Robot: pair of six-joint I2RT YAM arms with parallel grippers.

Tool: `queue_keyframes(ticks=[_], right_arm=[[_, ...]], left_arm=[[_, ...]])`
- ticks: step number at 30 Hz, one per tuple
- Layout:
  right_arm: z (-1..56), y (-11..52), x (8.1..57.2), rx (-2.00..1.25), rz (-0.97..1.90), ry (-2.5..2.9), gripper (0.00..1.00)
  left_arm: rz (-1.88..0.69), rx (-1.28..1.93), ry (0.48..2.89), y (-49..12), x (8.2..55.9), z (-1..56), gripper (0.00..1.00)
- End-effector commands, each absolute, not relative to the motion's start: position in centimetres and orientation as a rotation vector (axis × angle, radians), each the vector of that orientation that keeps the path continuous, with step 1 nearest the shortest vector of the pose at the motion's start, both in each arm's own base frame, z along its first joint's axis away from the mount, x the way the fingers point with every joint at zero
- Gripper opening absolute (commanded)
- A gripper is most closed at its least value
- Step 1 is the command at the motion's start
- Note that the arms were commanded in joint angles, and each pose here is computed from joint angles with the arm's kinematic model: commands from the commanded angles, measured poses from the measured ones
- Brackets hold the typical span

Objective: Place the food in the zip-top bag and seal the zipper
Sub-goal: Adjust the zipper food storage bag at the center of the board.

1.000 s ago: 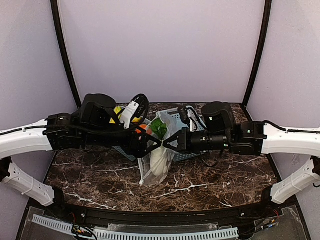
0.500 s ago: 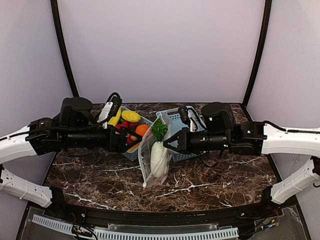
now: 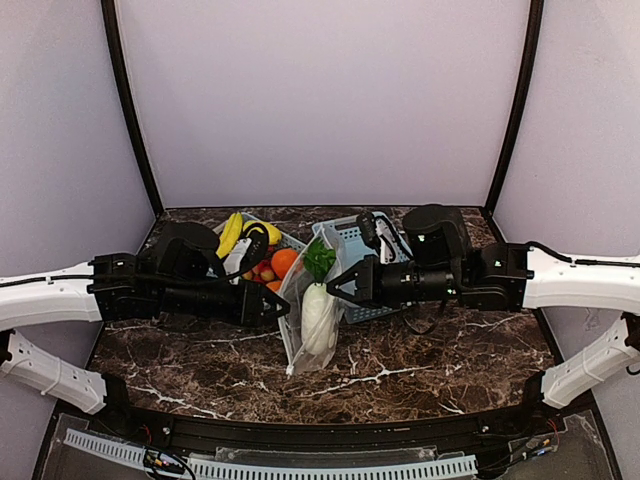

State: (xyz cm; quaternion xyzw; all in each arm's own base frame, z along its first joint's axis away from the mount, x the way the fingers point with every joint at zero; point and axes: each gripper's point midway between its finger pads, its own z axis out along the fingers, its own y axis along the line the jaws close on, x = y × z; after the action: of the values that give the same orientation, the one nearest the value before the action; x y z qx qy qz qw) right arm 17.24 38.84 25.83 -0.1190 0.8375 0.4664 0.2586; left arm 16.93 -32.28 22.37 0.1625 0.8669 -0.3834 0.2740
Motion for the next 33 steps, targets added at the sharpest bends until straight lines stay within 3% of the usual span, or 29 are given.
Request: queue_keyframes(ticks=[1, 3, 5, 9, 17, 30, 33], right_arm=[[26.1, 38.7, 17.9, -0.307, 1.249, 2.250, 0.00], [26.3, 38.4, 18.0, -0.307, 1.222, 2.254, 0.00], [26.6, 37.7, 18.4, -0.302, 1.175, 2.252, 0.00], [28.0, 36.2, 19.0, -0.278, 1.103, 2.227, 0.00], [27.2, 35.2, 19.4, -0.254, 1.076, 2.248, 0.00], [26.0, 36.1, 19.4, -0.281, 1.073, 2.287, 0.00], [25.2, 36.1, 19.3, -0.275, 1.064, 2.306, 0.00]], left_arm=[[-1.104, 0.475, 2.251, -33.7, 17.4, 25.1, 0.14], [-1.125, 0.487, 2.220, -34.0, 17.7, 26.4, 0.02], [-1.169, 0.491, 2.187, -34.2, 17.7, 27.9, 0.01], [-1.259, 0.478, 2.121, -34.3, 17.5, 30.4, 0.01], [-1.208, 0.370, 2.228, -32.5, 19.0, 26.6, 0.01], [-1.189, 0.414, 2.275, -33.3, 19.2, 25.4, 0.01], [-1.166, 0.412, 2.276, -33.1, 19.4, 25.2, 0.11]])
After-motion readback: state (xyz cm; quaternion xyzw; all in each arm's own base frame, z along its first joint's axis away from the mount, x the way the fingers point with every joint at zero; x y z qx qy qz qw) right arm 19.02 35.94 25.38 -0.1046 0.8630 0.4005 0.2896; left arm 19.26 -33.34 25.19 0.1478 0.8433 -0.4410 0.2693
